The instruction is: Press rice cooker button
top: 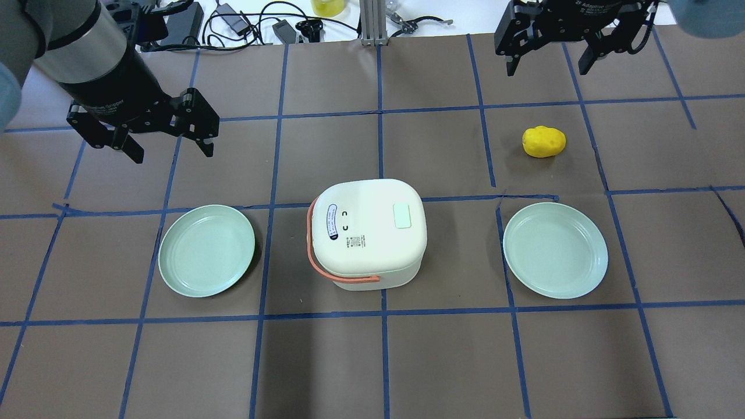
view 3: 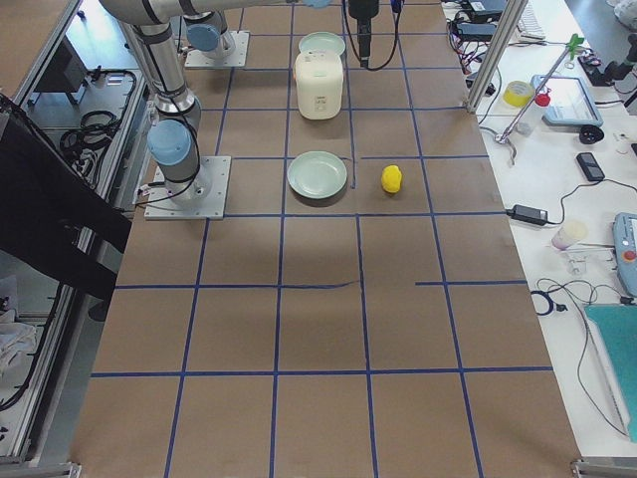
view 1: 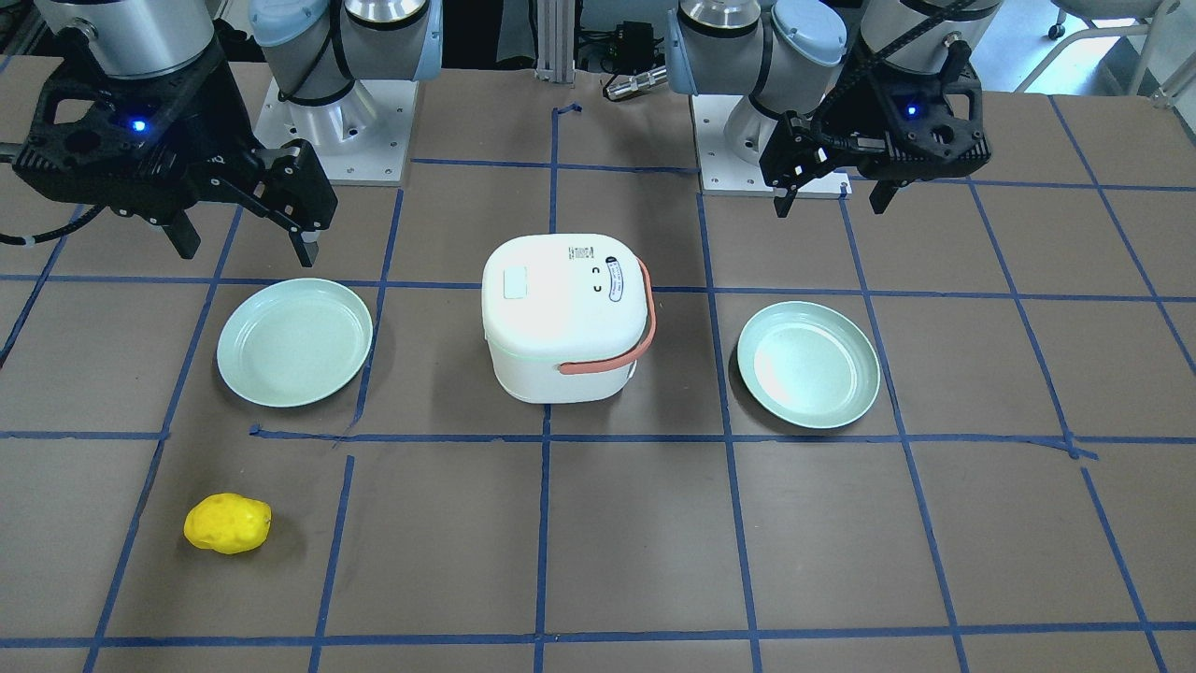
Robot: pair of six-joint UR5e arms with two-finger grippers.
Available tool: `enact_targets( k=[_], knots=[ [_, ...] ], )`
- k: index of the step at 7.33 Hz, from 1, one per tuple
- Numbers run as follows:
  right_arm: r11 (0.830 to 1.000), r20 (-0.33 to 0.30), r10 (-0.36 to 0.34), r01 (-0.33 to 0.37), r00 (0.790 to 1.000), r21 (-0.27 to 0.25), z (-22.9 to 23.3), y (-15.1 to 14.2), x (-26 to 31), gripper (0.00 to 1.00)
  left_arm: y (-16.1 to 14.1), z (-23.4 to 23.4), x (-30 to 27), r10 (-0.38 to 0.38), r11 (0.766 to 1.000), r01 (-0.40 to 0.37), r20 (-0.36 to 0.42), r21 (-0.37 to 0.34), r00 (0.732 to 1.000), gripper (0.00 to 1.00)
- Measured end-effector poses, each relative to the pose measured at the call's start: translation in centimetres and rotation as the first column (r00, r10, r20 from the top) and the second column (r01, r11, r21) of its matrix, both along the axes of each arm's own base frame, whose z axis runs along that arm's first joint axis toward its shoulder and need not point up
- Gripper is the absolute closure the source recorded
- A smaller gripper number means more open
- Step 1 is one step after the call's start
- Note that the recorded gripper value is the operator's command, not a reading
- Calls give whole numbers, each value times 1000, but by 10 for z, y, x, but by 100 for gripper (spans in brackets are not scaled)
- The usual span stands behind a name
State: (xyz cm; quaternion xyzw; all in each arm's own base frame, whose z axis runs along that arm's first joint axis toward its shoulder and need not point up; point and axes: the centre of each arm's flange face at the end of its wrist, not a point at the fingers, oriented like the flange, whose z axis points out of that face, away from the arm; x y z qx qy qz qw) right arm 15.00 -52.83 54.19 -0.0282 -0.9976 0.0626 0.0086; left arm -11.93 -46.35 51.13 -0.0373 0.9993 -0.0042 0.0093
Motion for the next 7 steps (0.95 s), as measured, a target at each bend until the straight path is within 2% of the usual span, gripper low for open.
enact_targets(
  k=[1,3,5,6,7],
  knots=[
    [1000,2,2,-2,1000,8,-1,1,1,61,0,0,0,0,1000,0,0,0,1000,0],
    [999,27,13,-14,1000,43,-7,5,8,83,0,0,0,0,1000,0,0,0,1000,0],
    [992,50,58,-63,997,107,-28,16,40,95,0,0,0,0,1000,0,0,0,1000,0],
    [985,52,81,-87,995,148,-47,25,60,97,0,0,0,0,1000,0,0,0,1000,0],
    [981,56,71,-80,996,179,-67,33,76,97,0,0,0,0,1000,0,0,0,1000,0]
  ],
)
